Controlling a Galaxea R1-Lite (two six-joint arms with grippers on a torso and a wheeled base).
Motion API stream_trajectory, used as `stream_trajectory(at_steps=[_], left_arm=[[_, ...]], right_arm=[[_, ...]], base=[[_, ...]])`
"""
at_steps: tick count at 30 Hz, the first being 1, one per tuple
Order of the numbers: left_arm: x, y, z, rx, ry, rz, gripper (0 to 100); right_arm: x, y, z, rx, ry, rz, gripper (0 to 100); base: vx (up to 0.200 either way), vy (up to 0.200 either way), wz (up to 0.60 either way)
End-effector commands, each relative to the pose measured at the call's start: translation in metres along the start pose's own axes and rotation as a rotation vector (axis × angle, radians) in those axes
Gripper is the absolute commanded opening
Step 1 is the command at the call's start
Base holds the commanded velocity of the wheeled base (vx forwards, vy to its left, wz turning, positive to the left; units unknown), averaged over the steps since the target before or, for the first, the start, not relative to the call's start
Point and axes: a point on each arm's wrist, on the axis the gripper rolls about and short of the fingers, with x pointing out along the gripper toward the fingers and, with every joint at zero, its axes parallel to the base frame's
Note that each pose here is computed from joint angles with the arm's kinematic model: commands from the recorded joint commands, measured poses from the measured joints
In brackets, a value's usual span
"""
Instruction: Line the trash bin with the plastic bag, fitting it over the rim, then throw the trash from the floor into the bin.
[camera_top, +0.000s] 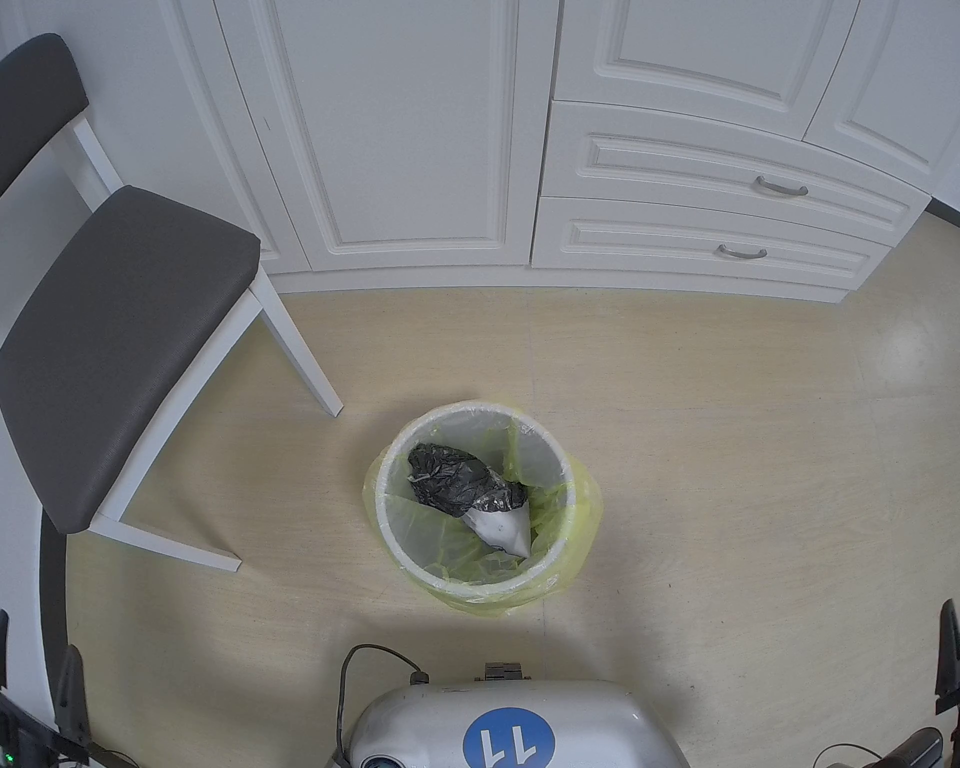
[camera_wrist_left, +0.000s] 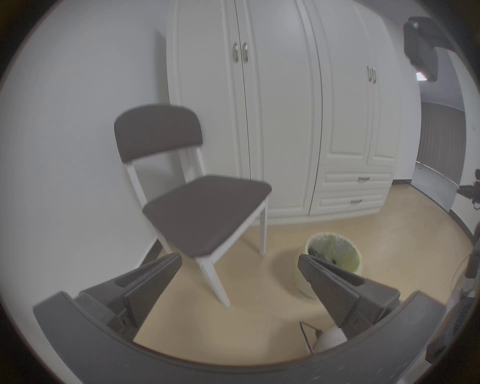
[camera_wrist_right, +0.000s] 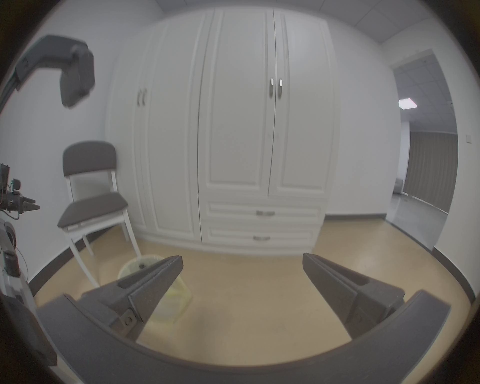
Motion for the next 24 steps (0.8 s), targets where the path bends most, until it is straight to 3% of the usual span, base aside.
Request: stream_trajectory(at_steps=[1,6,9,13,16,19,24], left_arm=[[-0.001,-0.001,-0.019,-0.045,0.13,-0.003,100],[-0.001,-0.001,-0.019,-0.117,0.125,-0.001,100],[-0.001,-0.001,-0.019,-0.114,0.125,-0.003,100],[-0.001,-0.002,-0.021,-0.079,0.149,-0.054,100],[-0.001,-0.003,-0.023,-0.041,0.165,-0.087,100],[-0.001,-0.003,-0.023,-0.042,0.165,-0.09,100],[-0.001,-0.003,-0.022,-0.061,0.162,-0.082,100]], right_arm=[[-0.003,0.001,-0.024,-0.011,0.188,-0.044,100],[-0.004,0.001,-0.031,-0.002,0.255,-0.049,100],[-0.004,0.001,-0.031,-0.004,0.258,-0.042,100],[-0.005,0.003,-0.035,0.04,0.295,0.032,100],[-0.006,0.003,-0.036,0.055,0.315,0.02,100],[-0.006,0.003,-0.036,0.097,0.315,0.009,100],[-0.006,0.003,-0.037,0.09,0.317,-0.007,100]], base=[[0.0,0.0,0.0],[0.0,0.0,0.0],[0.0,0.0,0.0],[0.0,0.0,0.0],[0.0,0.0,0.0],[0.0,0.0,0.0],[0.0,0.0,0.0]])
